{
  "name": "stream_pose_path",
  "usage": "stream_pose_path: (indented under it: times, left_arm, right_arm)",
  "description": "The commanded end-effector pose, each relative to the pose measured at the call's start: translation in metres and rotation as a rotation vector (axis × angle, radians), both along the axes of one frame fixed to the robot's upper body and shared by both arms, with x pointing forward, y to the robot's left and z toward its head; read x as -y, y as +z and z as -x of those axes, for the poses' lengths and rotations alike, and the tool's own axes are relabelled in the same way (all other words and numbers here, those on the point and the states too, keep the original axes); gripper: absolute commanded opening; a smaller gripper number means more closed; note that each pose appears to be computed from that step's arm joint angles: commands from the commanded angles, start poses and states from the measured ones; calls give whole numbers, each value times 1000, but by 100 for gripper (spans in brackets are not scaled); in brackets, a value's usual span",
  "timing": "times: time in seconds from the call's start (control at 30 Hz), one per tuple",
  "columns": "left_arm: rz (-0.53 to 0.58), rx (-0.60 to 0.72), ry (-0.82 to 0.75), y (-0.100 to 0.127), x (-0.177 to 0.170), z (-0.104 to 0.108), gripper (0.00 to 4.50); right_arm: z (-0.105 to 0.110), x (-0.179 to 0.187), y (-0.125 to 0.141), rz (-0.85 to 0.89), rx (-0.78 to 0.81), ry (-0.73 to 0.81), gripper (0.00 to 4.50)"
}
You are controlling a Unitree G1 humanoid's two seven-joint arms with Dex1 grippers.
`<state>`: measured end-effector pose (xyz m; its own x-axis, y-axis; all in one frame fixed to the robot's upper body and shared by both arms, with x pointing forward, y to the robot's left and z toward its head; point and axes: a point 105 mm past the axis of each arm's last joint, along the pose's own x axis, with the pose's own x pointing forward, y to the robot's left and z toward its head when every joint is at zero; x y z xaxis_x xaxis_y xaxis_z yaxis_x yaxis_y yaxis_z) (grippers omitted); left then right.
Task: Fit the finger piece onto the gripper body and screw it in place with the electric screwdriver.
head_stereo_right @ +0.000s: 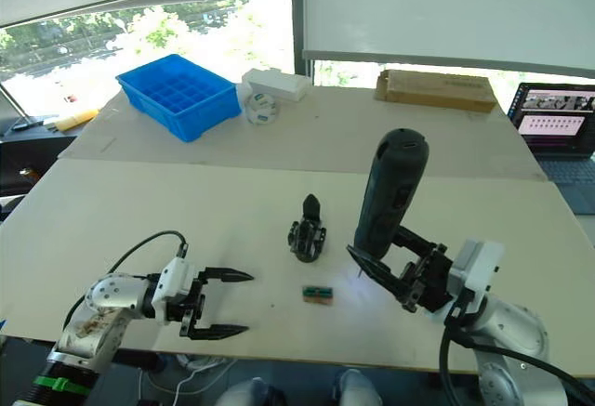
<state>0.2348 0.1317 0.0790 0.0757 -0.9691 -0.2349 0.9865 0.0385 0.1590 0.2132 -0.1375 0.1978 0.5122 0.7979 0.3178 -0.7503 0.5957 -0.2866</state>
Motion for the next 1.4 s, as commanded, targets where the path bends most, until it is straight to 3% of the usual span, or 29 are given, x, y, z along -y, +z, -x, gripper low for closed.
stream_pose_path:
  times: [0.03, 0.23, 0.73, 1.4]
  left_arm:
    - [6, 25, 4, -7, 11, -3, 446]
    - [-17, 38, 30, -20, 31, -14, 446]
    - [-12, 44, -58, -4, 78, -20, 446]
    - [-72, 14, -2, -18, 80, -27, 446]
  right_arm:
    - [9, -22, 11, -14, 91, 66, 192]
    - [9, -43, 13, -15, 106, 133, 192]
    - [3, -51, 15, -9, 100, 138, 192]
    - [-1, -51, 2, 18, 54, 140, 192]
